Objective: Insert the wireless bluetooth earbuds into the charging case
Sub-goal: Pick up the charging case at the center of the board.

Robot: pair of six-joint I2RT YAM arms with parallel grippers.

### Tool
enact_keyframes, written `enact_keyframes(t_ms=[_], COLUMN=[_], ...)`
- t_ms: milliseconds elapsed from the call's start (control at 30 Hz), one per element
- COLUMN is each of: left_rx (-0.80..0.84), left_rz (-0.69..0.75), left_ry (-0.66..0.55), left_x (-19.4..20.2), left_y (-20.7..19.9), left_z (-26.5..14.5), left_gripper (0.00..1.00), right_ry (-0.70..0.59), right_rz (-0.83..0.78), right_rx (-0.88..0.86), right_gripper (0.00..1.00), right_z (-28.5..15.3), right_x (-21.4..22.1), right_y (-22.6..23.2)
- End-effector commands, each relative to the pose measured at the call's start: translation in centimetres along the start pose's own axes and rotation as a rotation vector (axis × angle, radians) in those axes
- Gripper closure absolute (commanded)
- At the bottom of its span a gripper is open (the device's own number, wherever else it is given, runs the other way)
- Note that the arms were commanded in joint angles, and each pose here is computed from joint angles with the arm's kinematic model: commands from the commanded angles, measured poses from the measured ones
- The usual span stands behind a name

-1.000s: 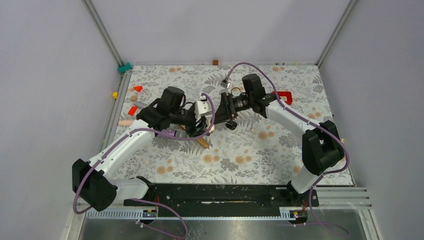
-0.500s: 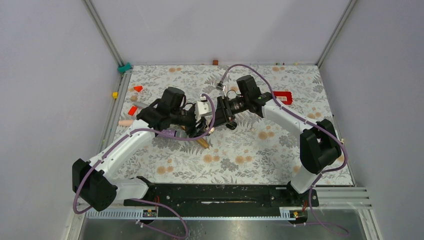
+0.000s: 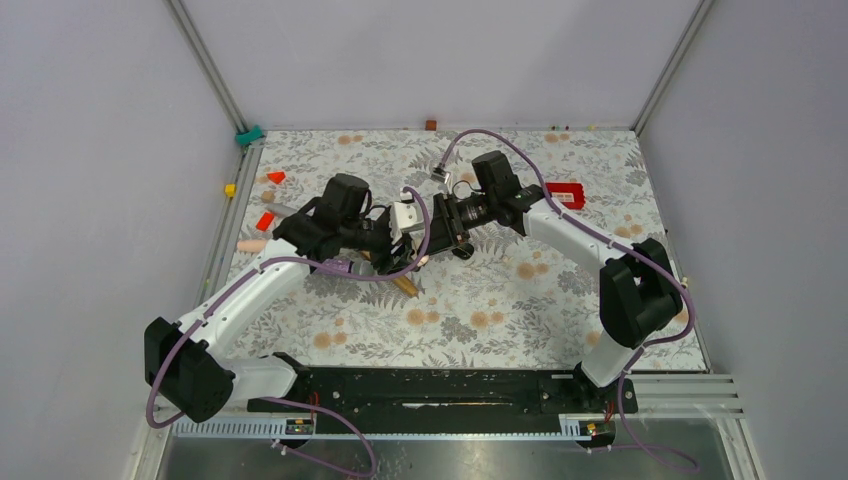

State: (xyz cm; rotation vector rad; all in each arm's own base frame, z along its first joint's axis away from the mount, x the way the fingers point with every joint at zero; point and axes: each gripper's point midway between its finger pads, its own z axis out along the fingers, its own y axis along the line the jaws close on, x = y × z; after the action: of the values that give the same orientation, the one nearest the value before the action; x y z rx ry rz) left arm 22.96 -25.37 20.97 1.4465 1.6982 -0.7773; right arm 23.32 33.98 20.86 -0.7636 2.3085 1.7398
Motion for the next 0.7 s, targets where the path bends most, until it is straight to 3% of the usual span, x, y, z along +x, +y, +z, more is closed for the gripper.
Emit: enact_keyframes(t_ms=[0, 133, 233, 333, 400, 533, 567, 667], left_rx=[-0.009, -0.008, -0.008, -0.005, -0.004, -0.003, -0.002, 0.006], left_rz=[0.048, 0.048, 0.048, 0.052, 0.056, 0.057, 0.054, 0.048], left_ry=[-0.052, -0.053, -0.054, -0.057, -0.063, -0.091, -0.102, -0.136], left_x=[-1.5, -1.6, -1.6, -1.6, -1.8, -2.5, -2.7, -3.4], left_y=[0.3, 0.3, 0.2, 0.1, 0.0, -0.3, -0.3, -0.4], left_z=[-0.3, -0.3, -0.3, -0.4, -0.5, -1.1, -1.3, -2.1], left_gripper=[0.79, 0.79, 0.76, 0.63, 0.47, 0.08, 0.02, 0.02], right_ry=[-0.001, -0.001, -0.002, 0.001, 0.009, 0.026, 0.028, 0.030], right_rz=[-0.047, -0.052, -0.057, -0.064, -0.086, -0.185, -0.212, -0.296], right_rx=[-0.045, -0.044, -0.043, -0.054, -0.057, -0.023, -0.015, 0.014], right_gripper=[0.52, 0.57, 0.71, 0.87, 0.94, 0.97, 0.97, 0.97], right_z=[0.2, 0.2, 0.2, 0.1, -0.1, -1.2, -1.5, -2.5], right_x=[-0.7, -0.7, -0.7, -0.7, -0.7, -0.3, -0.2, 0.1], right_y=[1.8, 1.9, 1.8, 2.1, 2.6, 3.6, 3.9, 4.8])
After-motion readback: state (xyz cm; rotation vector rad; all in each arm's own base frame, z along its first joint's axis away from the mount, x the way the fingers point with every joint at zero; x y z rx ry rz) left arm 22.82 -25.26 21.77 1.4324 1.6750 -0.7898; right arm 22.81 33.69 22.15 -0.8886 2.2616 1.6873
